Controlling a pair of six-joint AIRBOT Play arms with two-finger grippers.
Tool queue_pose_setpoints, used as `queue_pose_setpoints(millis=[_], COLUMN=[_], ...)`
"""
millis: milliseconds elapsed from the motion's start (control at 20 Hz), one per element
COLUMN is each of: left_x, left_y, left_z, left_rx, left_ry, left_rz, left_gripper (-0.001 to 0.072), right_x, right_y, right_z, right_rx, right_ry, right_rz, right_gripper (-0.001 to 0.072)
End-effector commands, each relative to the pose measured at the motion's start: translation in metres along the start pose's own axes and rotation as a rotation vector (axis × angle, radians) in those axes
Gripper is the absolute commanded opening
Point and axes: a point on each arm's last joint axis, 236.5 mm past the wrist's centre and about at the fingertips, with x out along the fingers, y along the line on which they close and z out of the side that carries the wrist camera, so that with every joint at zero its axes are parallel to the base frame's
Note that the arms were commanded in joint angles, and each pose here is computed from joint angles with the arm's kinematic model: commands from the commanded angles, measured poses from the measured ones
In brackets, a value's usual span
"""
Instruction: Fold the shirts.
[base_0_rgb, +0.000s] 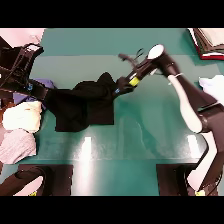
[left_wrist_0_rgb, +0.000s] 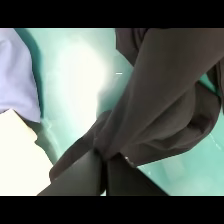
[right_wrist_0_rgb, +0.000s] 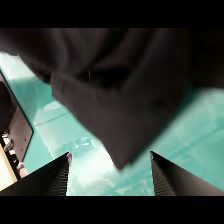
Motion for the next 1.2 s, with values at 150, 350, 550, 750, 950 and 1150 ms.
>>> queue_pose_setpoints(millis=[150,350,550,750,950,1150], left_x=[-0.001,-0.001,-0.001,-0.021,-0.126,-0.257], left_y=[0.001,0.001,0.001,0.009,0.023,0.012], left_z=[-0.002,-0.002,-0.001,0.02,0.088,0.123], left_rx=[-0.01,-0.01,-0.01,-0.014,-0.028,-0.014], left_ry=[0.006,0.006,0.005,-0.079,-0.376,-0.697], left_rz=[0.005,0.004,0.004,0.04,0.103,0.104], left_gripper=[0.0027,0.0027,0.0027,0.0027,0.0027,0.0027], right_x=[0.057,0.051,0.052,-0.003,-0.154,-0.314], right_y=[-0.007,-0.033,-0.031,-0.005,0.052,0.146], right_z=[0.015,0.018,0.031,0.044,0.049,0.01], right_rx=[-0.044,-0.001,-0.01,-0.08,-0.164,-0.329], right_ry=[-0.02,-0.033,-0.091,-0.195,-0.486,-0.834], right_rz=[-0.099,-0.201,-0.209,-0.221,-0.269,-0.362], right_gripper=[0.0573,0.0536,0.0023,0.0021,0.0021,0.0021])
